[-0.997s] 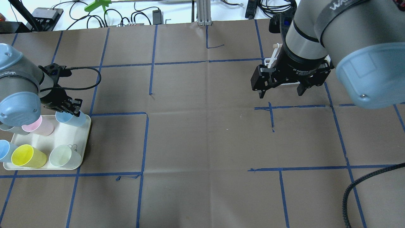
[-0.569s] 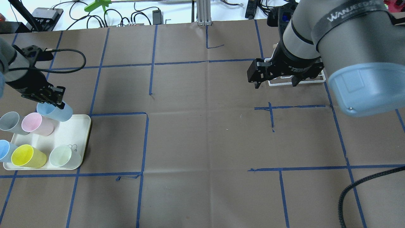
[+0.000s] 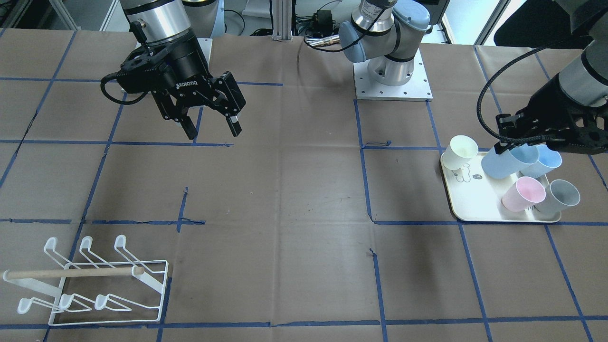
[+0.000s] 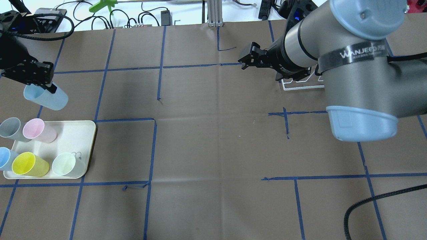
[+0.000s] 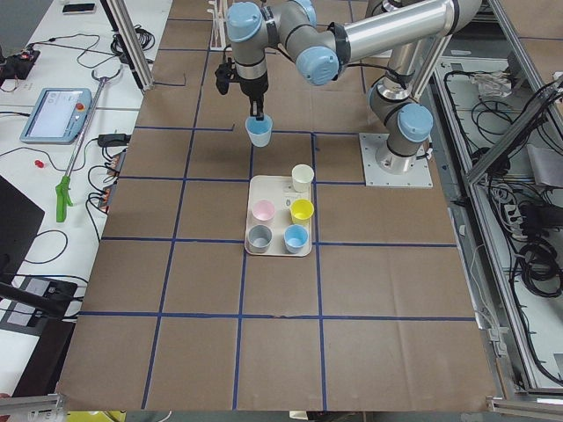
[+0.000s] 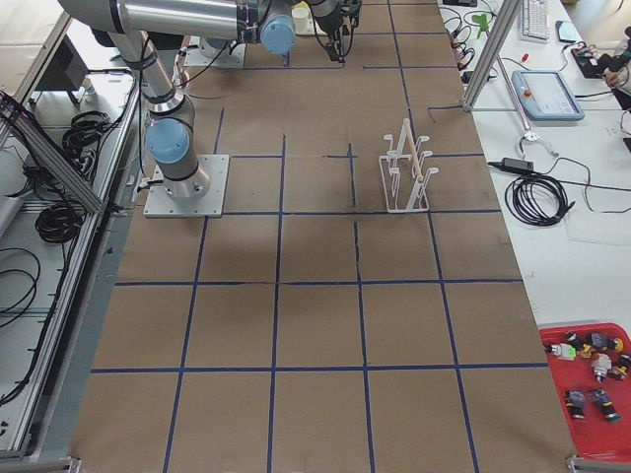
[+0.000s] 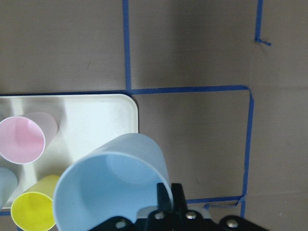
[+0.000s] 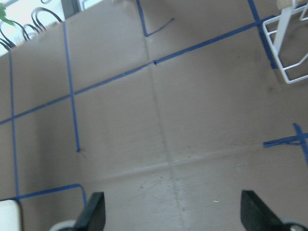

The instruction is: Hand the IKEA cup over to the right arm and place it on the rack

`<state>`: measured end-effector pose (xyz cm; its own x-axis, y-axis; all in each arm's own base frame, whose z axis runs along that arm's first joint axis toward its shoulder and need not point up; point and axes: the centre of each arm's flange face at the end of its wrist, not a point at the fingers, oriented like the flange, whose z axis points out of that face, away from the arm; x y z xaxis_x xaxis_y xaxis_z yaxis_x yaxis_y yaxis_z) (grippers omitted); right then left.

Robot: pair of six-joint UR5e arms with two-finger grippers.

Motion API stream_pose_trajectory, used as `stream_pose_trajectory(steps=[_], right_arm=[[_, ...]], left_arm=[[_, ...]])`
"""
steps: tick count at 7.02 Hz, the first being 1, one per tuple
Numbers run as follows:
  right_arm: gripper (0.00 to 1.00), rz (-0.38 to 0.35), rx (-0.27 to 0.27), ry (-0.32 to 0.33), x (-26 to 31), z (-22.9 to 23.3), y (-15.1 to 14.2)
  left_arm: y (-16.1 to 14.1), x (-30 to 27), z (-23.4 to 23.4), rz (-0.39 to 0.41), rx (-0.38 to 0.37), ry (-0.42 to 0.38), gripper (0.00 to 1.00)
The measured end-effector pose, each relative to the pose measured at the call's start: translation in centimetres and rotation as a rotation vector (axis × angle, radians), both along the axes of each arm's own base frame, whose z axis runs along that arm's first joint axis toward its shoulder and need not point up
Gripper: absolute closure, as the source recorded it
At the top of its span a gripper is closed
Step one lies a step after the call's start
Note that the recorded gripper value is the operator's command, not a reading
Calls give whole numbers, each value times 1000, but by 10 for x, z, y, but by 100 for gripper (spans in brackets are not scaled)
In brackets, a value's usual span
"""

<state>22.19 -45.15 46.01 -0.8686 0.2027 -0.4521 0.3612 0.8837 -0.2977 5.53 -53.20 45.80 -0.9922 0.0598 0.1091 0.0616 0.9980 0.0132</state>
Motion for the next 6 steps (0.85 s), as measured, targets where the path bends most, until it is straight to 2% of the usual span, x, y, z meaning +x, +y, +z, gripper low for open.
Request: stream_pose_trajectory(steps=[1,3,5,6], right_arm=[[0,-62,-30,-119,6,-7,1],[0,-195,-53,-337,12,-23,6],[0,-365,-85,-569,15,-37,8],[0,-425,-91,-681,17,-46,9]], left_arm=[[-11,-23,-3,-28,-80,64,100],[-26,-61,-15,-81,-244,209,100],[-32,-112,-22,-188,-438,311,100],[-28,-138,-29,-247,-537,359,100]])
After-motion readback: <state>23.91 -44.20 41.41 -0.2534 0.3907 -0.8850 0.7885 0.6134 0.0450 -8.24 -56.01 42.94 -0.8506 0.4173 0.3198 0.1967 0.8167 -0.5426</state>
